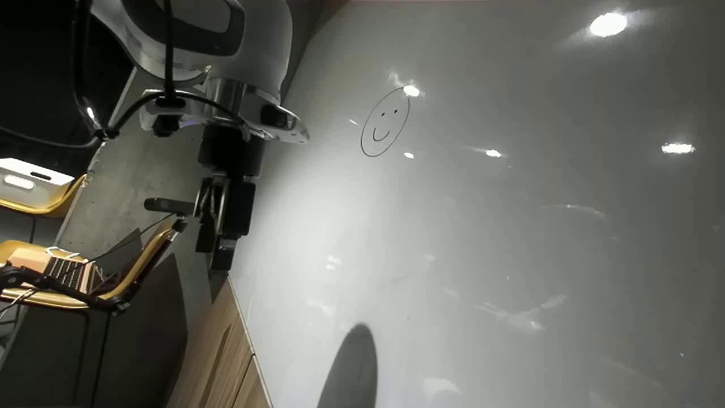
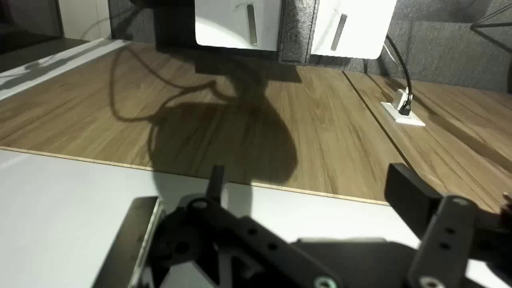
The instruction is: Use the duster to rub the drawing on the white board
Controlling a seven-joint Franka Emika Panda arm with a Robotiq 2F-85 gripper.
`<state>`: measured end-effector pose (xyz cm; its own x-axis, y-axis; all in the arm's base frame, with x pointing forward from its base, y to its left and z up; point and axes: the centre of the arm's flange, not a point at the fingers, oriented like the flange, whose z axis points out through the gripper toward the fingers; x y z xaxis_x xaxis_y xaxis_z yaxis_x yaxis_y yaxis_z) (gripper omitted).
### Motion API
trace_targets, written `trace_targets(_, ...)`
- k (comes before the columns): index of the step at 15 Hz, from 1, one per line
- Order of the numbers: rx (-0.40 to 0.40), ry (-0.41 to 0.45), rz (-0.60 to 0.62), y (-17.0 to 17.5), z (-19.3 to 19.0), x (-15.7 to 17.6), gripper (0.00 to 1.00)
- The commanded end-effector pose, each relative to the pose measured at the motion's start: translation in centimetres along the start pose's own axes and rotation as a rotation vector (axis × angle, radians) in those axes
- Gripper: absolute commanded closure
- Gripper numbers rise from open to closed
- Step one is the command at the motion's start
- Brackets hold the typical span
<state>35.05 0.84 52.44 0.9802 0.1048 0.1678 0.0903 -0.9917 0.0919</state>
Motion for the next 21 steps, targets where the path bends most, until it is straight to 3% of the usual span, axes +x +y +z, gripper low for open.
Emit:
trace_targets(1,0.0,0.001,0.0,0.0,0.0,0.0,0.0)
trace_targets(12,-0.002,0.002,-0.002,-0.3,0.2,-0.1,0.0)
trace_targets(21,0.011,-0.02,0.008,-0.8,6.0,-2.2,0.0)
